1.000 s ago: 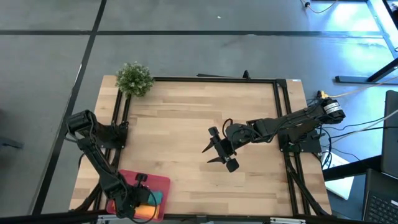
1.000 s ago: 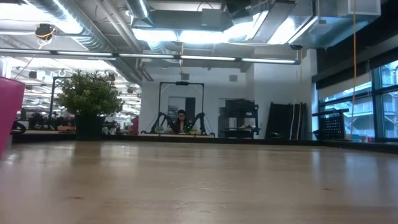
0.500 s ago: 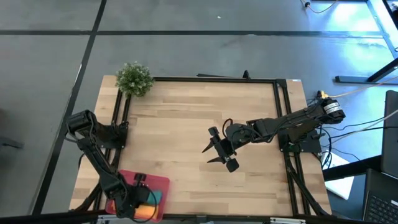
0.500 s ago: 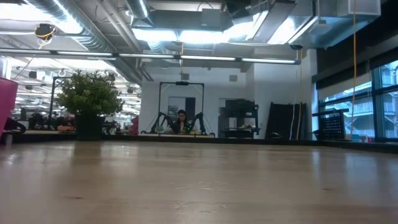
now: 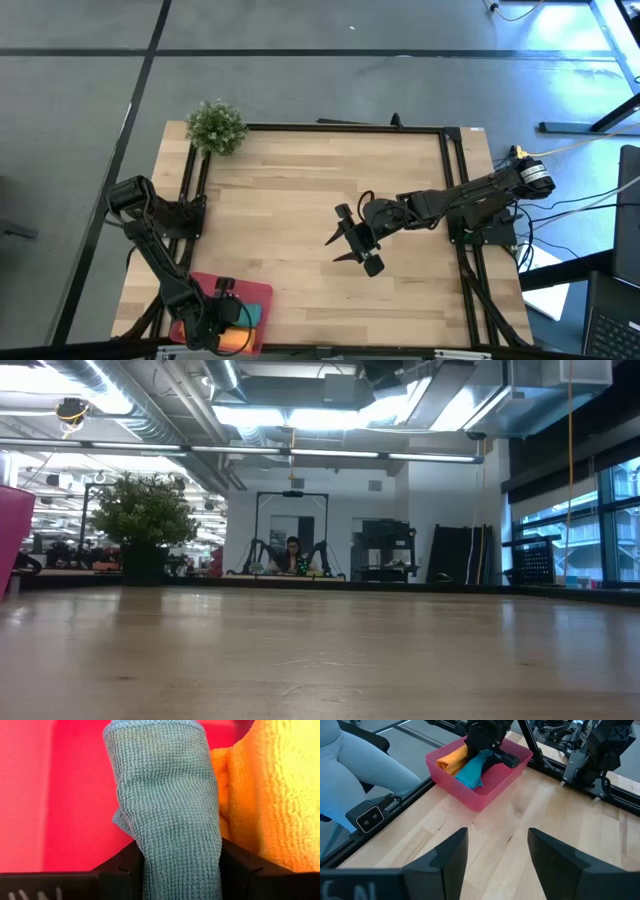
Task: Roll microfiber towels into tight, uniform cylinder then place into a basket
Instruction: Put the blue microfiber cloth into the bin, then return to Home Position
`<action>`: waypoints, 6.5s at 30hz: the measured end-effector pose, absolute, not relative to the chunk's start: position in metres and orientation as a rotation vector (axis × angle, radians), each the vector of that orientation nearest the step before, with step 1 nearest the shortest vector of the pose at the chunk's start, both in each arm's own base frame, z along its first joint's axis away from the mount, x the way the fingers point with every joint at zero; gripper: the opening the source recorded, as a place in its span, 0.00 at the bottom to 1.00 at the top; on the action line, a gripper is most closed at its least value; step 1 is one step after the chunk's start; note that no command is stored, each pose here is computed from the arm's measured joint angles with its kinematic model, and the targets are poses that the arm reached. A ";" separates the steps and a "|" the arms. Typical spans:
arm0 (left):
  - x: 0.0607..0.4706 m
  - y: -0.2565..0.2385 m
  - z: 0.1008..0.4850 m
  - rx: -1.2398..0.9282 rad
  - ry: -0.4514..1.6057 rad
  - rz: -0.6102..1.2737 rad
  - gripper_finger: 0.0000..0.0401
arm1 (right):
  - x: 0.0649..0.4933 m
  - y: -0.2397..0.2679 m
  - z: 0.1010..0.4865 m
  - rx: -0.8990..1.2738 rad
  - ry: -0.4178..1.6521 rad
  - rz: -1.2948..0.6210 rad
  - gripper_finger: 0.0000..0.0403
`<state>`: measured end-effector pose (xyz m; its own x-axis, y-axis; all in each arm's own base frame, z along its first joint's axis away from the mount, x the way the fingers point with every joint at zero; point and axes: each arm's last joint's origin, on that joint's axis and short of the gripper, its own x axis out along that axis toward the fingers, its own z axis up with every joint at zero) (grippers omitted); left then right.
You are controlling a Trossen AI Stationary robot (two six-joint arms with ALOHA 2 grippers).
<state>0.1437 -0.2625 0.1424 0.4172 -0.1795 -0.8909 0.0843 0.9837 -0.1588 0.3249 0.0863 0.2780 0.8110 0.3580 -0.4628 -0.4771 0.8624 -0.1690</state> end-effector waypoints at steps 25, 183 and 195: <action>0.143 -0.261 0.144 -0.126 1.137 -0.134 0.91 | 0.325 0.086 0.278 -0.285 0.434 0.452 0.51; 0.112 -0.045 0.154 0.199 0.124 -0.118 0.90 | 0.110 0.021 0.171 0.021 -0.025 0.185 0.51; 0.112 -0.045 0.154 0.199 0.124 -0.118 0.90 | 0.110 0.021 0.171 0.021 -0.024 0.185 0.51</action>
<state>0.1118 -0.0446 0.1545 0.9855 -0.1042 -0.1339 0.1286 0.9735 0.1892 0.1099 0.0211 0.1708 0.9827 0.1835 0.0261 -0.1840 0.9828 0.0183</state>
